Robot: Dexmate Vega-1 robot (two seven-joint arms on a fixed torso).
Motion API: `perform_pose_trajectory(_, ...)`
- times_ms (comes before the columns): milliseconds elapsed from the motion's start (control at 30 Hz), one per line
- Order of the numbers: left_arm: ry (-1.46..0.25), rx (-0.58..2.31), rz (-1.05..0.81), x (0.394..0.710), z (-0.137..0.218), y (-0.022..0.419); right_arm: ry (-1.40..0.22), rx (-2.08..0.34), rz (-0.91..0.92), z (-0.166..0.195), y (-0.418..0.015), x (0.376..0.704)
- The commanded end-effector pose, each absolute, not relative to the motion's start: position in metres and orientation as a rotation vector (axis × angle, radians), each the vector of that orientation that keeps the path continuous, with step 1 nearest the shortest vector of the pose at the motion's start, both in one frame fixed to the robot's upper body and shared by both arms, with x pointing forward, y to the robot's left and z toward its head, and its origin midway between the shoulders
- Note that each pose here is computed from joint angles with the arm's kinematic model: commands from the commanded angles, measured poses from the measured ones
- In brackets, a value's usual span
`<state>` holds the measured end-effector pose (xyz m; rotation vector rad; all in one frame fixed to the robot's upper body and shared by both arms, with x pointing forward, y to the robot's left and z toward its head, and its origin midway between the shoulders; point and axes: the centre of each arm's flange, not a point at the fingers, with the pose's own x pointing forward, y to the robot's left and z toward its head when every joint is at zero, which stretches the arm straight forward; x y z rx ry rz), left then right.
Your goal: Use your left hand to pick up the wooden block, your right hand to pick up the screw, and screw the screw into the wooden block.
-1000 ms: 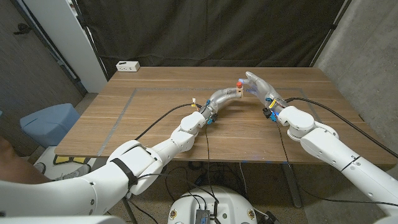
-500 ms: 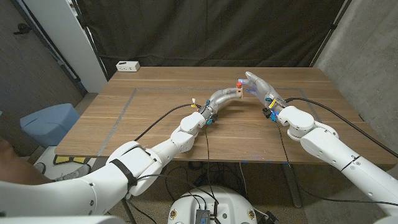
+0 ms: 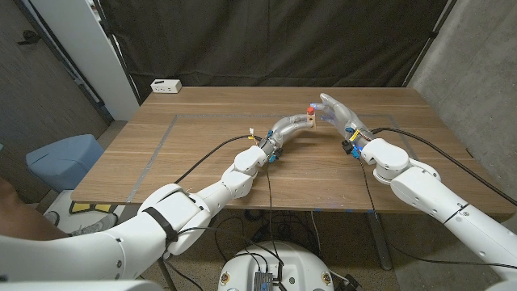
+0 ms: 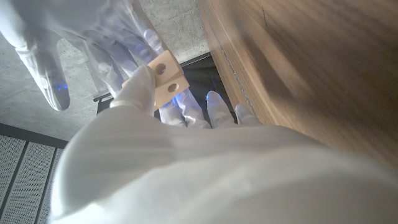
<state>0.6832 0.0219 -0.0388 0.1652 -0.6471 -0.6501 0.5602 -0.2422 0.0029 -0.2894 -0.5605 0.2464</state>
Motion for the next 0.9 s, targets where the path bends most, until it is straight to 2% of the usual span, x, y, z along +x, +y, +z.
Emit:
perform_pose_trajectory(33, -0.648, 0.165, -0.657, 0.6835, -0.0373, 0.0210, -0.558, -0.278, 0.223, 0.0013, -0.2442, 0.5577)
perform_pose_trajectory(900, -0.646, 0.166, -0.657, 0.6833, -0.0380, 0.0205, -0.548, -0.270, 0.197, -0.0036, -0.2469, 0.5520)
